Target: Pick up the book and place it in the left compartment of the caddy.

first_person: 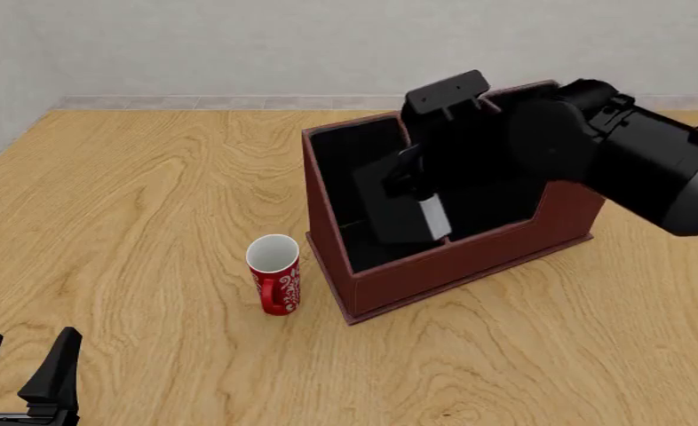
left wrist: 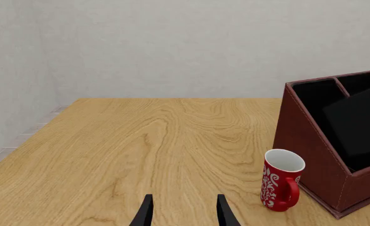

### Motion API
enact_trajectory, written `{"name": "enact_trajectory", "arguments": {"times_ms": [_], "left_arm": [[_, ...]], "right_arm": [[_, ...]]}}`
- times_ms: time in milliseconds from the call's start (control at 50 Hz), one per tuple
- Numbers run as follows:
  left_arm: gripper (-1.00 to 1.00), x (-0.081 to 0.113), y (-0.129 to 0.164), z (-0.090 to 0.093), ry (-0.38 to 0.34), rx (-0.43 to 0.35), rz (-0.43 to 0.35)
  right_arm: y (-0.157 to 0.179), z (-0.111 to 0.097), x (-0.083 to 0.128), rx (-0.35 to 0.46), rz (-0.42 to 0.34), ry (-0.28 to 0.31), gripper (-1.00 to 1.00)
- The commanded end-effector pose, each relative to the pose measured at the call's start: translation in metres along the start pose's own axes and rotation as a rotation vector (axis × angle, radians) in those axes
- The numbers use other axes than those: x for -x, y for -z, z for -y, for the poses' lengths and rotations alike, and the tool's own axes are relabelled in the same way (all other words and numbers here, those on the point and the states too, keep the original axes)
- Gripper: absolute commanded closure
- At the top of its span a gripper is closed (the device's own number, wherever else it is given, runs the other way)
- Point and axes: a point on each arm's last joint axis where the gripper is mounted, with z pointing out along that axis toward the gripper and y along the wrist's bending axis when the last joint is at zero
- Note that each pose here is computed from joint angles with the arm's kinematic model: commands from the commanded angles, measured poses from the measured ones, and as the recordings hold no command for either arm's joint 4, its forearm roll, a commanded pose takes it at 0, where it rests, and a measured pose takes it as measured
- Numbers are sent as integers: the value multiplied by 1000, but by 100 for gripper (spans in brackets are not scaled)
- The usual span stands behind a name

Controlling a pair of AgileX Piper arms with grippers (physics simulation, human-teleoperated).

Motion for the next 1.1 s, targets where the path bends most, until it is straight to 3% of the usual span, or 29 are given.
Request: {"name": "enact_trajectory", "arguments": {"times_ms": [20,560,1100], "left_arm": [[-100,0,0,0,0,0,0],[-100,0,0,0,0,0,0],[-100,0,0,0,0,0,0]], "right_arm": [[-11,0,0,-1,7,-25,100],[-45,7,3,-15,-6,-35,100],[-69,2,-8,-5,-31,-44,100]]}}
